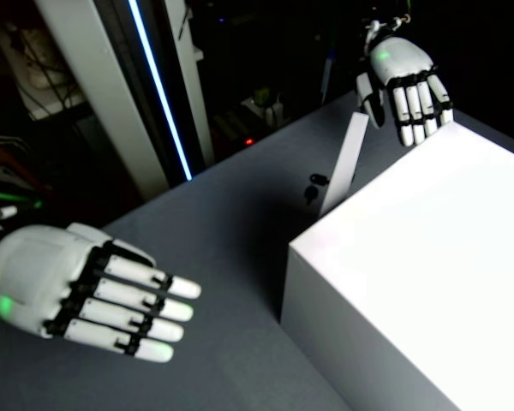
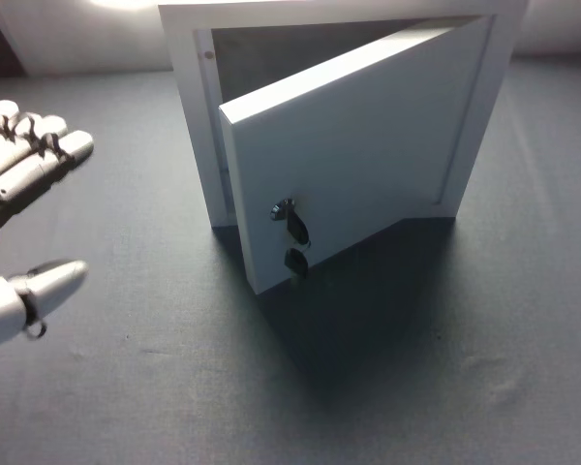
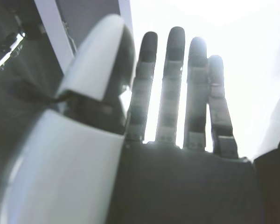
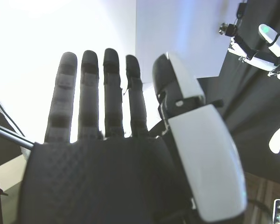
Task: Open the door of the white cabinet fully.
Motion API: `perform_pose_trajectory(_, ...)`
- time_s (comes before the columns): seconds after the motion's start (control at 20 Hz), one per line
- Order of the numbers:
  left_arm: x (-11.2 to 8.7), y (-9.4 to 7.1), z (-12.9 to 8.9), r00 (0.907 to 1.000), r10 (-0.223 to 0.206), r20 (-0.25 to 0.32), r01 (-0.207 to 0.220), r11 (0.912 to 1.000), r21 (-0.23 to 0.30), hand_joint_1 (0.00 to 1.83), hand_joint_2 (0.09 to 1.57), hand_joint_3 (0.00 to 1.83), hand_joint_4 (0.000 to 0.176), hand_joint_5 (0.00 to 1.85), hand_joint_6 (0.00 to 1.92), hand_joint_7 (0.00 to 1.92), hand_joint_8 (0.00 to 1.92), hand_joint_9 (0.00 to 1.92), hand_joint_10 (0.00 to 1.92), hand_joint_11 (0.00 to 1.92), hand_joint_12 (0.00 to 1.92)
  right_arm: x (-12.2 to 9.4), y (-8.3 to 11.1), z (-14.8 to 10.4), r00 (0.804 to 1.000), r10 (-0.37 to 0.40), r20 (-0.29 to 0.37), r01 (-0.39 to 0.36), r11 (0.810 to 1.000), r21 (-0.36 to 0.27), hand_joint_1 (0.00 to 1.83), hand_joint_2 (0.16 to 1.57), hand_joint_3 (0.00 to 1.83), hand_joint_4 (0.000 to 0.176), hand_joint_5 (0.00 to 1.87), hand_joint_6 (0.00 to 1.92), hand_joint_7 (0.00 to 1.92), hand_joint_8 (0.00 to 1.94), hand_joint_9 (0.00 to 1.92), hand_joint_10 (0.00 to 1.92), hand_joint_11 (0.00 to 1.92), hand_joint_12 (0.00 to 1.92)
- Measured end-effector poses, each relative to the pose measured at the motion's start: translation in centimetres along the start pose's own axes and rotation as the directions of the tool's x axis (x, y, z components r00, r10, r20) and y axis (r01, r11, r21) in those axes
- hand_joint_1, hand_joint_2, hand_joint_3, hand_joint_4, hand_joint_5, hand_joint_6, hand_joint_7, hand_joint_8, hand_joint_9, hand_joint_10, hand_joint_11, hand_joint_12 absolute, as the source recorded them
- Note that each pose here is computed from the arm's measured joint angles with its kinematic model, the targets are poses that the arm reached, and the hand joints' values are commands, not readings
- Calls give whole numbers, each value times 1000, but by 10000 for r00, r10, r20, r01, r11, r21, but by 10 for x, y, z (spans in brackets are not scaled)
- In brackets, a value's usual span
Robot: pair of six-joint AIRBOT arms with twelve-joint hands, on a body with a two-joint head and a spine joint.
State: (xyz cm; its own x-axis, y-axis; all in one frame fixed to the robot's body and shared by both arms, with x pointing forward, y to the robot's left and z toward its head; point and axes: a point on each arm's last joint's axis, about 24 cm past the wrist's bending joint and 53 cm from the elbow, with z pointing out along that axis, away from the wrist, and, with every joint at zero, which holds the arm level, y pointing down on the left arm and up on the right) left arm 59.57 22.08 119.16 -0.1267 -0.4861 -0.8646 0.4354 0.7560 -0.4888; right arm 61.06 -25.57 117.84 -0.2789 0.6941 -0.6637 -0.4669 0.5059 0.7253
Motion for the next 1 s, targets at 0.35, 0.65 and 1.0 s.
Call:
perform_pose_trajectory(0.35,5,-11,5,9976,-695,-12,695,9960,567,0,1325,0,0,22,8,41,10,38,9,45,19,1,0,0,10000,16,-36,-16,10000,-10,553,1449,2,0,129,1,114,0,77,0,116,40)
perform_pose_trajectory(0.65,29,-45,20,9898,-1237,-702,1340,9764,1694,0,1351,4,0,0,0,11,0,22,0,15,7,0,0,0,10000,18,-29,-18,10000,-7,378,1428,0,37,141,1,119,0,59,1,37,7)
perform_pose_trajectory(1.0,39,-65,38,9804,-1767,-873,1925,9540,2299,0,1382,10,0,0,0,0,0,0,0,7,4,1,-1,0,10000,28,-31,-28,10000,-14,401,1414,0,24,165,3,128,0,75,1,41,9)
